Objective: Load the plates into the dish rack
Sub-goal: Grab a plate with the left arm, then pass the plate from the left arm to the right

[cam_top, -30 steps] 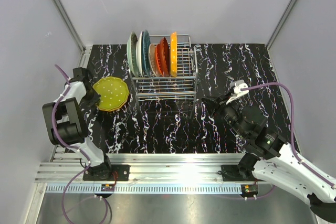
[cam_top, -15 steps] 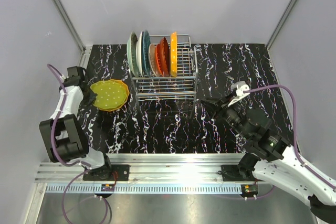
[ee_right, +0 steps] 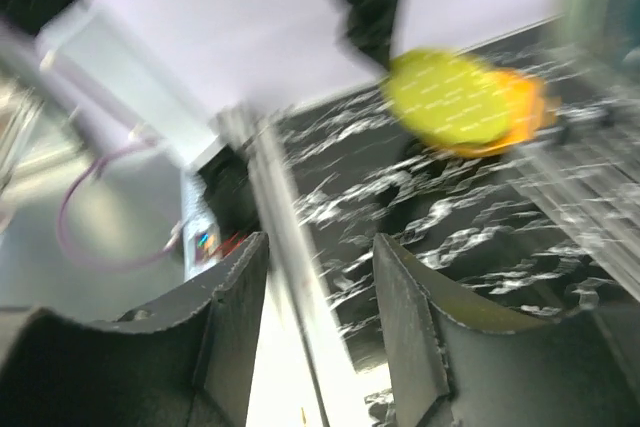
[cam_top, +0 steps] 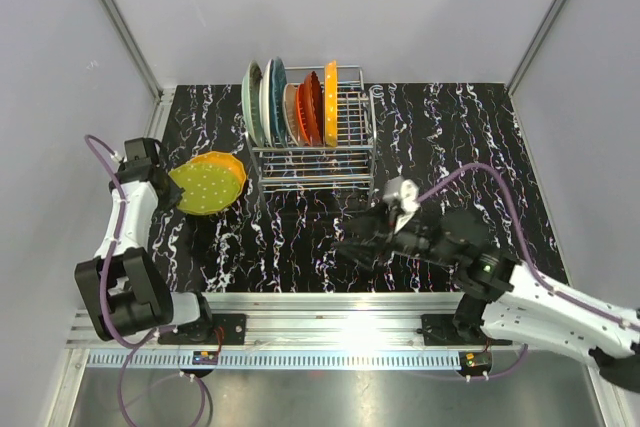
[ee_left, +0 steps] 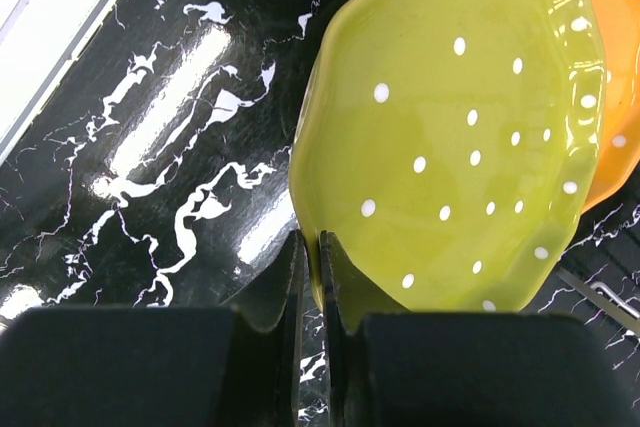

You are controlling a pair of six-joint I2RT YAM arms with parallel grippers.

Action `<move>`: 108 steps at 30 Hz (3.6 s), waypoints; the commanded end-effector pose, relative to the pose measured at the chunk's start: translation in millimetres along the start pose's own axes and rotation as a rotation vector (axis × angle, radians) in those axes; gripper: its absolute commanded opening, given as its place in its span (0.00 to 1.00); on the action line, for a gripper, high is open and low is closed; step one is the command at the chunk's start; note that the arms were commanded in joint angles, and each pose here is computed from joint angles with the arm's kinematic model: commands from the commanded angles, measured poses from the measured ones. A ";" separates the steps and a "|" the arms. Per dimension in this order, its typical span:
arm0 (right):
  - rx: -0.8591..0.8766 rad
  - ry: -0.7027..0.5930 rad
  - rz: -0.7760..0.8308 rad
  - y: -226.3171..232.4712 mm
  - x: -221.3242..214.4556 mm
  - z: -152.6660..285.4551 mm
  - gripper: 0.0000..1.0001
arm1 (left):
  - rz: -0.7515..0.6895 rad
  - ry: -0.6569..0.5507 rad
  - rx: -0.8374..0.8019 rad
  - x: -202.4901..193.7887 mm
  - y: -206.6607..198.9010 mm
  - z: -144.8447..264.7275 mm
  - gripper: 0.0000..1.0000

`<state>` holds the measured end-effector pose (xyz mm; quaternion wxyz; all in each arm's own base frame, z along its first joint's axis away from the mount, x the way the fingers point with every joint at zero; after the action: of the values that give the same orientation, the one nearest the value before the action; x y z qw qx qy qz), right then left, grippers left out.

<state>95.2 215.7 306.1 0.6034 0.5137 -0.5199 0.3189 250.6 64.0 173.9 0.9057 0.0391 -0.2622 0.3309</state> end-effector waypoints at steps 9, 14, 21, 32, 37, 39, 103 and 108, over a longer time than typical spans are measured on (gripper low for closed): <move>0.072 0.132 0.236 21.8 -55.2 -107.0 0.62 | -0.036 -0.102 -0.098 2.4 -5.1 23.6 0.00; 0.039 0.112 0.317 12.6 -63.2 -153.9 0.67 | -0.047 -0.136 -0.119 1.9 -7.7 32.7 0.00; -0.025 0.151 0.439 -7.3 -90.7 -220.3 0.73 | -0.051 -0.153 -0.148 2.3 -10.2 38.4 0.00; -0.156 0.246 0.695 -47.0 -145.4 -288.2 0.83 | -0.063 -0.161 -0.168 1.1 -12.5 42.4 0.00; -0.185 0.259 0.764 -56.4 -152.6 -303.6 0.86 | -0.068 -0.162 -0.172 -0.1 -13.4 44.1 0.00; -0.189 0.256 0.788 -59.8 -154.2 -310.7 0.86 | -0.074 -0.167 -0.177 -0.2 -14.2 45.4 0.00; -0.332 0.001 0.770 -75.1 -74.7 -358.2 0.11 | -0.019 -0.412 -0.168 7.0 -4.8 89.8 0.99; -0.313 -0.019 0.704 -63.1 -62.1 -355.7 0.08 | 0.006 -0.448 -0.150 10.2 0.0 95.3 0.99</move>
<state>254.9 545.9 136.3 0.5674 0.1373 -0.6247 0.5187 213.6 40.4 250.4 0.8491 0.0277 -0.4461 0.2816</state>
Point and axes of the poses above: each gripper's point midway between its finger pads, its own z axis back along the fingers, its own y axis along the line the jaws close on, x = y × z, the point moved 8 cm from there along z, back along the fingers, and after that the axes turned 4 degrees about -z, right-handed, at the moved point
